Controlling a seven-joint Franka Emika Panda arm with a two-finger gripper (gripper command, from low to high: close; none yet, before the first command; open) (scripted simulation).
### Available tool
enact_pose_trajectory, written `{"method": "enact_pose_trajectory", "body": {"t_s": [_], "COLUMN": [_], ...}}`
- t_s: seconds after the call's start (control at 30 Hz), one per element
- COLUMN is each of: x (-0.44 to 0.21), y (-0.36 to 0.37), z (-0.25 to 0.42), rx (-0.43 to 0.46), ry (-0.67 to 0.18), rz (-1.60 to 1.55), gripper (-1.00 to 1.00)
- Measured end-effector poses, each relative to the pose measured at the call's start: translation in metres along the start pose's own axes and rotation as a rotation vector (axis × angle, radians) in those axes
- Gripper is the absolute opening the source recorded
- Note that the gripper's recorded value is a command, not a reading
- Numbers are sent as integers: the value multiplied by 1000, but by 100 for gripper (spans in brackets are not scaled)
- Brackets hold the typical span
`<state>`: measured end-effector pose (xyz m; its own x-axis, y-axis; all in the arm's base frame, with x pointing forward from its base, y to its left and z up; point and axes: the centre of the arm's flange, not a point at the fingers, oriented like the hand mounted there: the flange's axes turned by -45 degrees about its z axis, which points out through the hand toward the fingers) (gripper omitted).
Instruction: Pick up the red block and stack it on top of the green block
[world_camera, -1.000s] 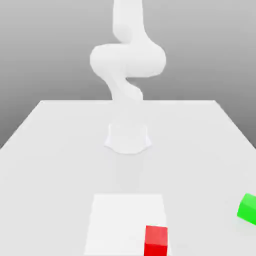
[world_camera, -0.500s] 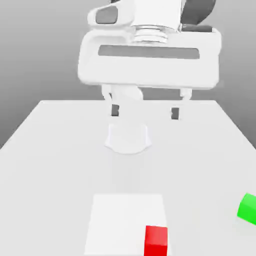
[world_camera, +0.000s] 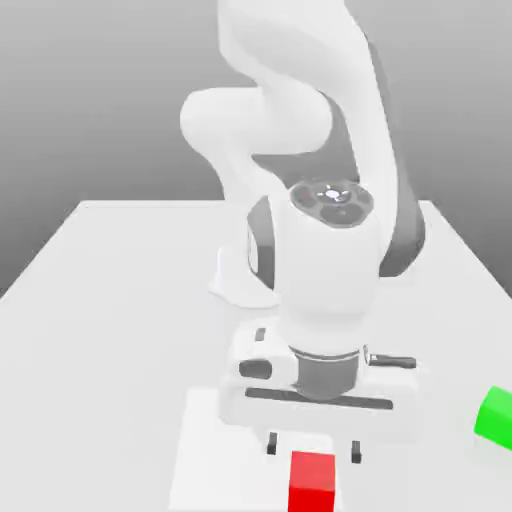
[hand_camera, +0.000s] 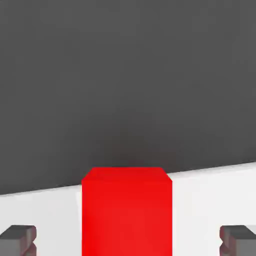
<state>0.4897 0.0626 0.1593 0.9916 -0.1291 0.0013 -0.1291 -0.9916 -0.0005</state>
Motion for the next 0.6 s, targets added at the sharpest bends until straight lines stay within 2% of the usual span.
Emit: {"method": "enact_pose_trajectory", "body": {"t_s": [0.03, 0.23, 0.4, 0.6], "x": [-1, -1, 0, -56], "y": [0, 0, 0, -130], "z": [10, 14, -35, -67], "rx": [0, 0, 0, 7], "ry": [-1, 0, 0, -4], "rz": [0, 0, 0, -252], "gripper": [-100, -100, -100, -100]}}
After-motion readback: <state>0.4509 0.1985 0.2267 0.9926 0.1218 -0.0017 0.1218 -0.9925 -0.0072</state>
